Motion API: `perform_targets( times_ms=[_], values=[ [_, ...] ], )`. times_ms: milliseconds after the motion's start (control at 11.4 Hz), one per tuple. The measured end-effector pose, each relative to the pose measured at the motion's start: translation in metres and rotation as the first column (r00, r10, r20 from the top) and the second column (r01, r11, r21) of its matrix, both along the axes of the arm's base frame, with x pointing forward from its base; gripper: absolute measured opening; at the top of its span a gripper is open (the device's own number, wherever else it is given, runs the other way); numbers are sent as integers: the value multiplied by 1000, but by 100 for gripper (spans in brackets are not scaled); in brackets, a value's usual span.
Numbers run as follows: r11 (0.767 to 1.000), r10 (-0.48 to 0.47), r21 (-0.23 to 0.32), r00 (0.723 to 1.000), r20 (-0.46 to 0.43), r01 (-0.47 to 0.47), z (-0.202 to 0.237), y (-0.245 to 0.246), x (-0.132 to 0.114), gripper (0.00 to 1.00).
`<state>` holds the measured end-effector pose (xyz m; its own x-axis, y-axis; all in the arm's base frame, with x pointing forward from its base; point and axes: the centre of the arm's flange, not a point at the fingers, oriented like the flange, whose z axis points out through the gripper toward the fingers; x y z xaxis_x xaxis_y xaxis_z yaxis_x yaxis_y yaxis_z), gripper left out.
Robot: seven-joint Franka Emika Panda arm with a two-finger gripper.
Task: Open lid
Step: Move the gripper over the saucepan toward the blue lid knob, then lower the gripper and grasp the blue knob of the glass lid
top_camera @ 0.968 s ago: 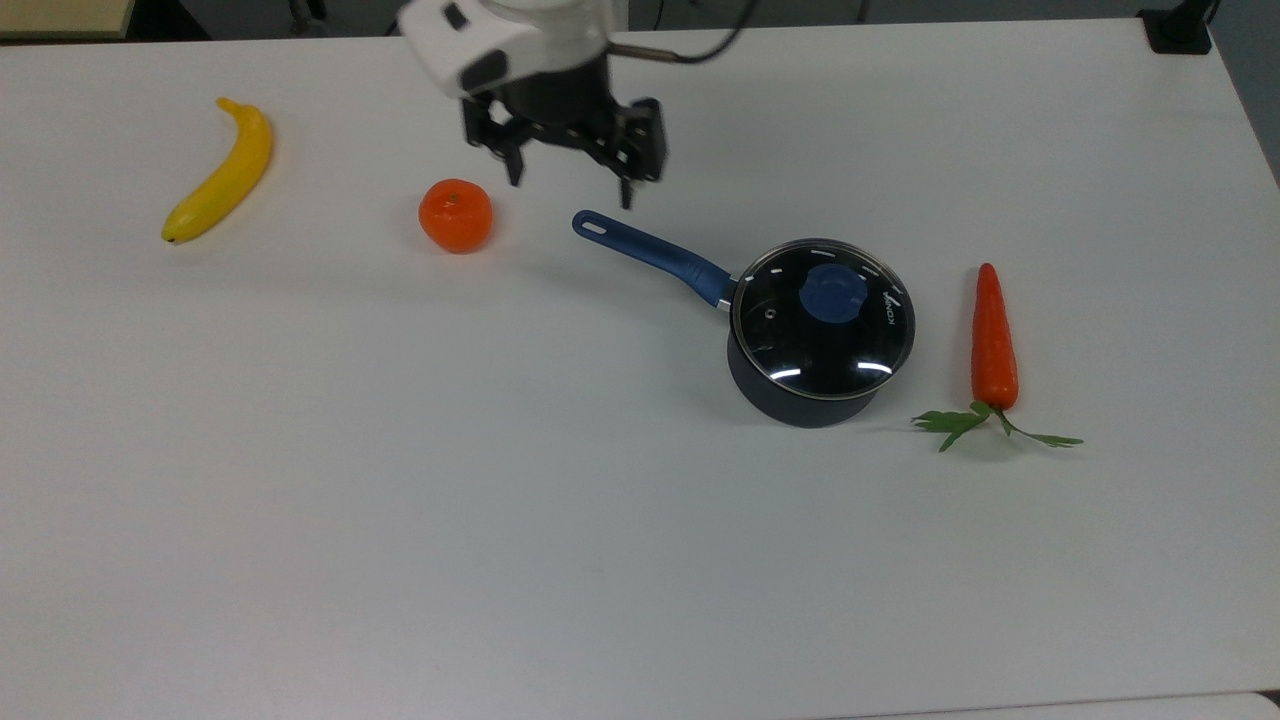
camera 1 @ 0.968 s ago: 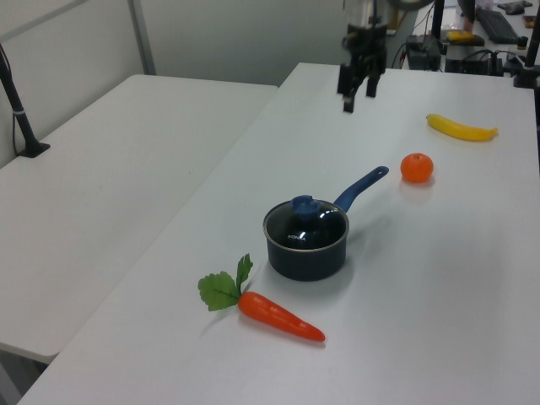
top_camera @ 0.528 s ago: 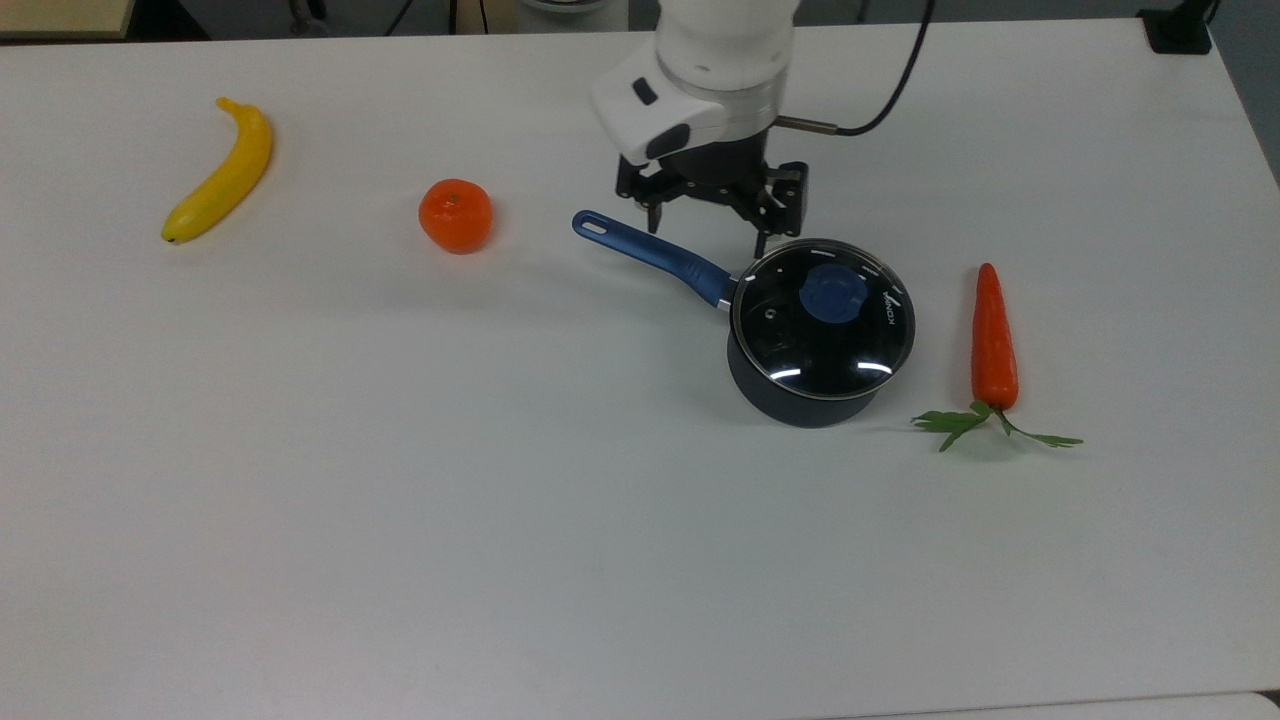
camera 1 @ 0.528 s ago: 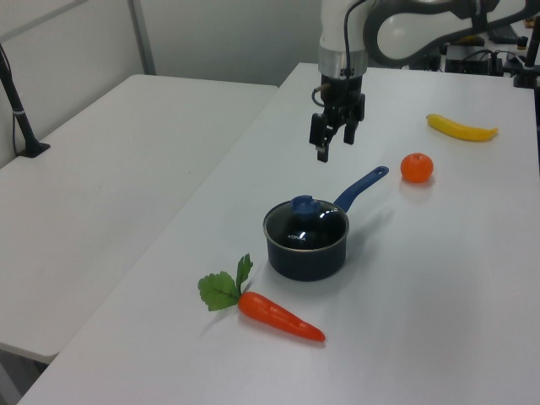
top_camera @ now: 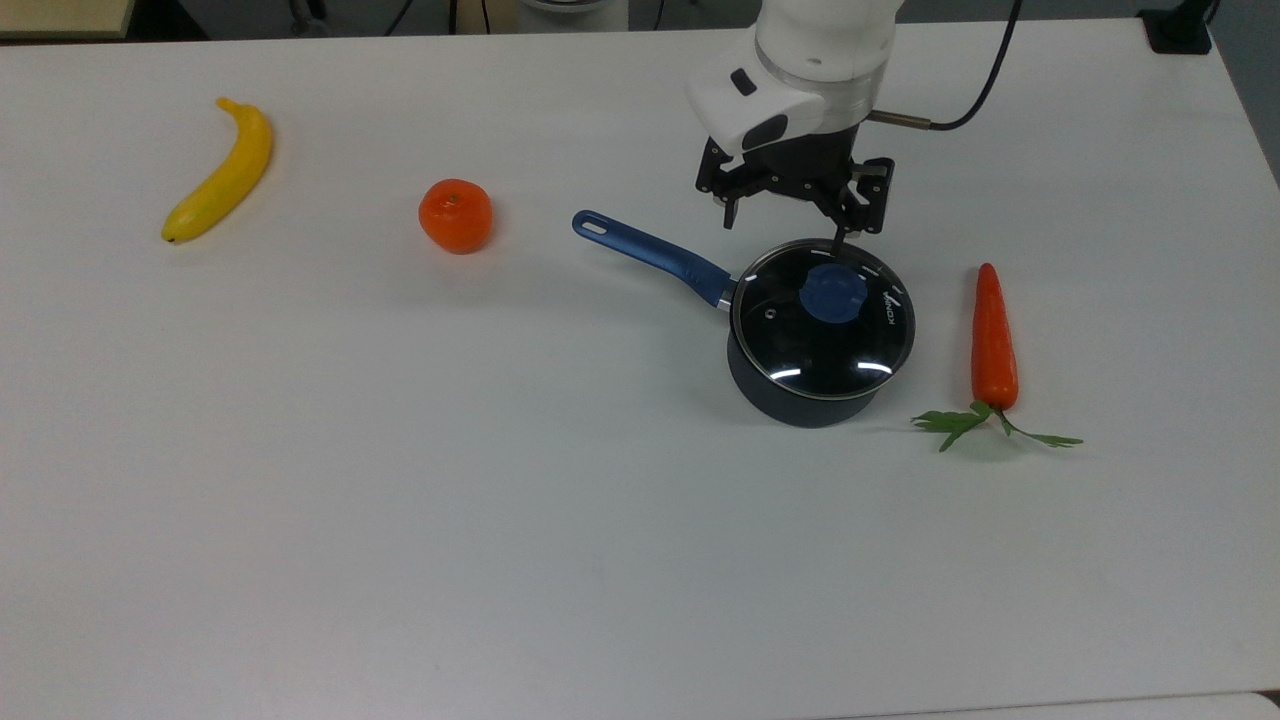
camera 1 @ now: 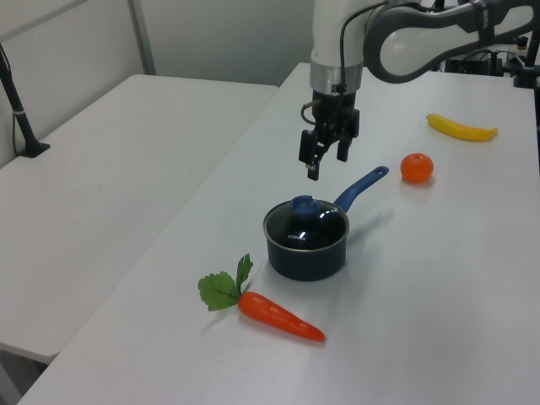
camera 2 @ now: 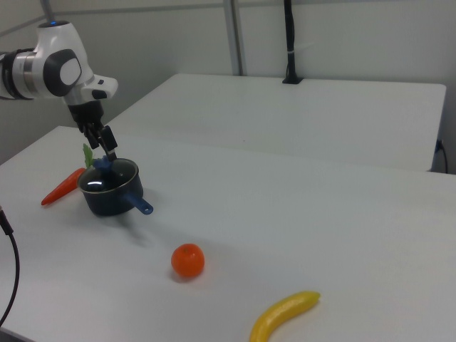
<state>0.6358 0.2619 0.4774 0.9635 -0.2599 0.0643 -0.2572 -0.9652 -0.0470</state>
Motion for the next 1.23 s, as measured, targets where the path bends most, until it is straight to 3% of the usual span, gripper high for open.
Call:
perform_targets(
  times_ms=[264,1232],
  values=[
    [999,-27,20,998,51,26,-9,13,9,100],
    [1000,-31,-3,999,16,31,-51,43,13,100]
  ],
)
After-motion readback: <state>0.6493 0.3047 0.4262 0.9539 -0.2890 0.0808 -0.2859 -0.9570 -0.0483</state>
